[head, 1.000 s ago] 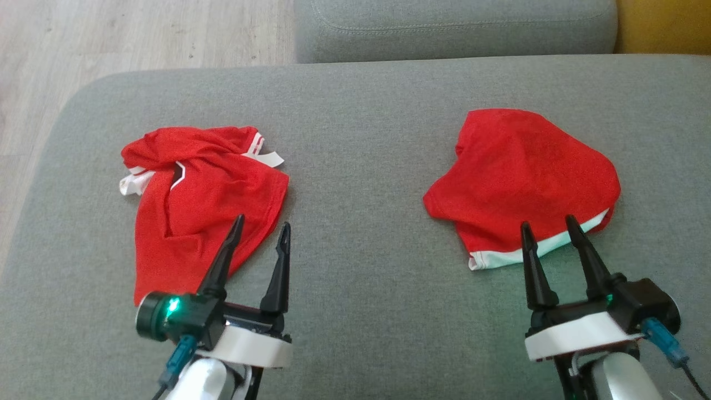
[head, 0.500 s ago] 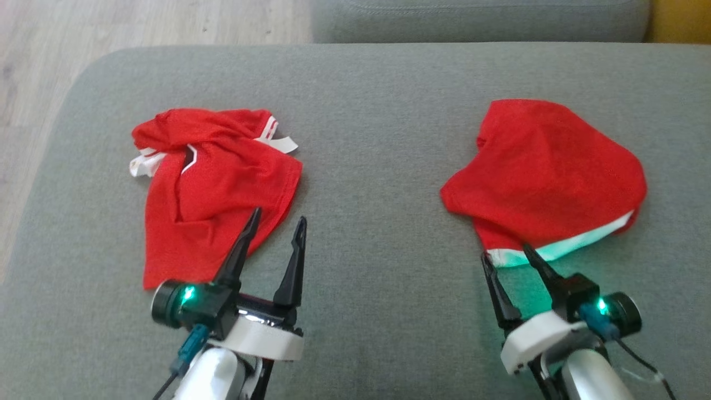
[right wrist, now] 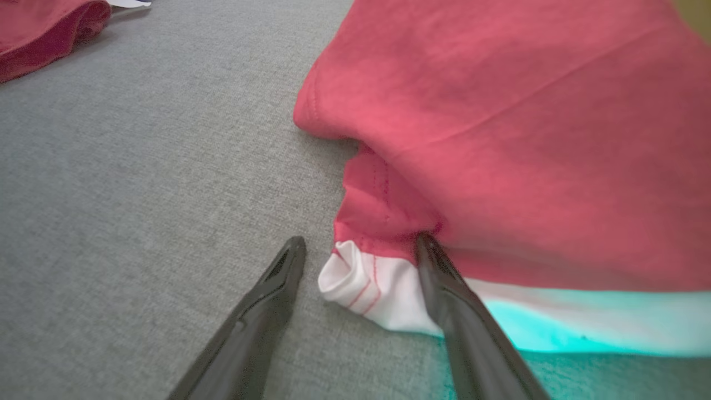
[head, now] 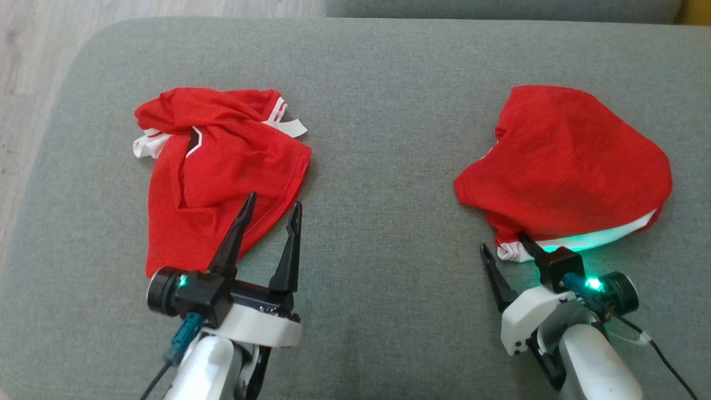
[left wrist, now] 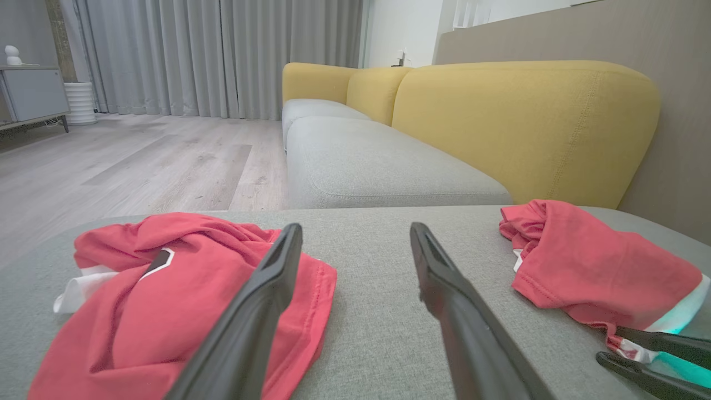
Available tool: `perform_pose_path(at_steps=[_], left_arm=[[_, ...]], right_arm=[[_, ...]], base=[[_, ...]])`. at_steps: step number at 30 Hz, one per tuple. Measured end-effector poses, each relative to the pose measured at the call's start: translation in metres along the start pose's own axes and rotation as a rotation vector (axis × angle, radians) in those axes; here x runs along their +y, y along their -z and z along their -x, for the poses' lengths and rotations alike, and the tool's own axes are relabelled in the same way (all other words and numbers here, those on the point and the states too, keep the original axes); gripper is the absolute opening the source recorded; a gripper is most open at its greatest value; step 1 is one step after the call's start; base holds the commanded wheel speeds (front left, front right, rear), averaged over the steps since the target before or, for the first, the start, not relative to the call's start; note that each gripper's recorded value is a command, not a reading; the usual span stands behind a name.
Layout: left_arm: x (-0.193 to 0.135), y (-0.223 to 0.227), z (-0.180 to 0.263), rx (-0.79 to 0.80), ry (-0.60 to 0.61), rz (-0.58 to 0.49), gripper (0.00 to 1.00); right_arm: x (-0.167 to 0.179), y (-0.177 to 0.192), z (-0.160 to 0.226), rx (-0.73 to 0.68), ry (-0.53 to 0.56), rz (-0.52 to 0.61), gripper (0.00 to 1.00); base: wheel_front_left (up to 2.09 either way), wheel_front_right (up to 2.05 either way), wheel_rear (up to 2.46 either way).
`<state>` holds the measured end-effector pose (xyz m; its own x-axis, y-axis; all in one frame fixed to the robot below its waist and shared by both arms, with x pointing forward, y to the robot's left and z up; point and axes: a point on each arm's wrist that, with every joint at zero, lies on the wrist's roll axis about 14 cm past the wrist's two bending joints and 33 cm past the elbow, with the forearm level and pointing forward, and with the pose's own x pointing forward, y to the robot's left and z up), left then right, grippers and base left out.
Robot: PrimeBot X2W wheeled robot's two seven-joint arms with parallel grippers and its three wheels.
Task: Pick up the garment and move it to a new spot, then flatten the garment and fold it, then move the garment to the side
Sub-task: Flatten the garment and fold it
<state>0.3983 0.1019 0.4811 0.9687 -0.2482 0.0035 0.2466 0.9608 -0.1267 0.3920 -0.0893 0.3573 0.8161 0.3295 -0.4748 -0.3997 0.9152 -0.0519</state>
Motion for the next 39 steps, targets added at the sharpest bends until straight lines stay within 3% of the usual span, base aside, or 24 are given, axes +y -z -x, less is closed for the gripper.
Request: perform_pose_path(at_steps=[1, 2, 11, 15, 25, 34, 39], left_arm=[[-0.001, 0.000, -0.001, 0.001, 0.003, 0.001, 1.00], [0.000, 0.000, -0.002, -0.002, 0.003, 0.006, 1.00], [0.000, -0.013, -0.003, -0.037, -0.001, 0.018, 1.00], [0.003, -0.024, 0.001, -0.068, -0.015, 0.031, 1.00], [0.001, -0.038, 0.017, -0.110, -0.033, 0.062, 1.00], [0.012, -0.050, 0.032, -0.149, -0.086, 0.069, 1.00], [0.015, -0.047, 0.045, -0.144, -0.111, 0.076, 1.00]], right_arm=[[-0.001, 0.000, -0.001, 0.001, 0.000, -0.001, 0.15], [-0.001, 0.000, -0.002, 0.004, 0.001, -0.003, 0.00], [-0.003, -0.010, 0.006, -0.045, 0.017, -0.062, 0.00], [0.001, -0.034, 0.011, -0.131, 0.007, -0.070, 0.00], [0.016, -0.156, 0.020, -0.426, -0.056, -0.009, 0.00], [0.047, -0.266, 0.026, -0.590, -0.174, 0.050, 0.00], [0.050, -0.337, 0.045, -0.728, -0.229, -0.038, 0.00]], base=[[0.00, 0.00, 0.00], [0.00, 0.00, 0.00], [0.00, 0.00, 0.00], [0.00, 0.00, 0.00], [0.00, 0.00, 0.00], [0.00, 0.00, 0.00], [0.00, 0.00, 0.00]])
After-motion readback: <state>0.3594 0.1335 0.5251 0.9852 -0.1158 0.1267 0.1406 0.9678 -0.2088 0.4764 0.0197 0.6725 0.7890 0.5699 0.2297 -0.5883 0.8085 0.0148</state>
